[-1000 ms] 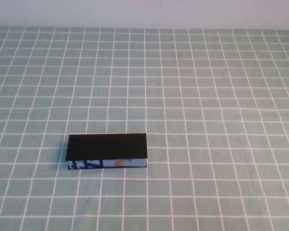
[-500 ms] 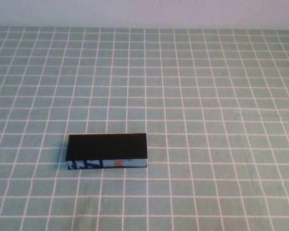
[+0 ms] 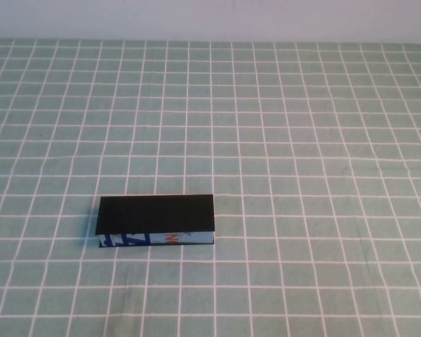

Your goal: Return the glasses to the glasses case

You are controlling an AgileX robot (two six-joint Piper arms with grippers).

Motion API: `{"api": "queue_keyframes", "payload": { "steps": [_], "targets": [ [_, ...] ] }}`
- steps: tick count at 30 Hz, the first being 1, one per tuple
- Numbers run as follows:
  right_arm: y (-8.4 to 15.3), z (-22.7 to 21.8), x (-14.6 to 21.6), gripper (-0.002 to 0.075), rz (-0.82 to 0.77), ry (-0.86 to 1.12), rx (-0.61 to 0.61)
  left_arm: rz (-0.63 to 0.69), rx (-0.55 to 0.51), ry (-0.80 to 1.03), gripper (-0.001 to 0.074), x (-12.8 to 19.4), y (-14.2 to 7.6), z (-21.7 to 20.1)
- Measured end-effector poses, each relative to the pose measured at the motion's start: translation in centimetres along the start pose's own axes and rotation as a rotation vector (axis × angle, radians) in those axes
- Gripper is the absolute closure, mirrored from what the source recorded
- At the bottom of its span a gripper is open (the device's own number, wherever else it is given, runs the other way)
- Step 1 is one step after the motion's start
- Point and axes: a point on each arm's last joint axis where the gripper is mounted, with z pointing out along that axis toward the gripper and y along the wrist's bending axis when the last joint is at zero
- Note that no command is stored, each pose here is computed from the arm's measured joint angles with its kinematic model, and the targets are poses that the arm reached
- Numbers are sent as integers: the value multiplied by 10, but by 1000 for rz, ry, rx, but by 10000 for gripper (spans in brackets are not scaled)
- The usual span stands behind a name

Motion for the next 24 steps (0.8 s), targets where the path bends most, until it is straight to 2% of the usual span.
{"api": "queue_keyframes", "payload": {
  "steps": [14, 24],
  "targets": [
    [0, 0, 0, 737, 4, 0, 5, 0, 0, 0, 733, 0, 0, 0],
    [-3, -6, -2, 737, 81, -62, 139, 0, 0, 0, 733, 0, 0, 0]
  ]
}}
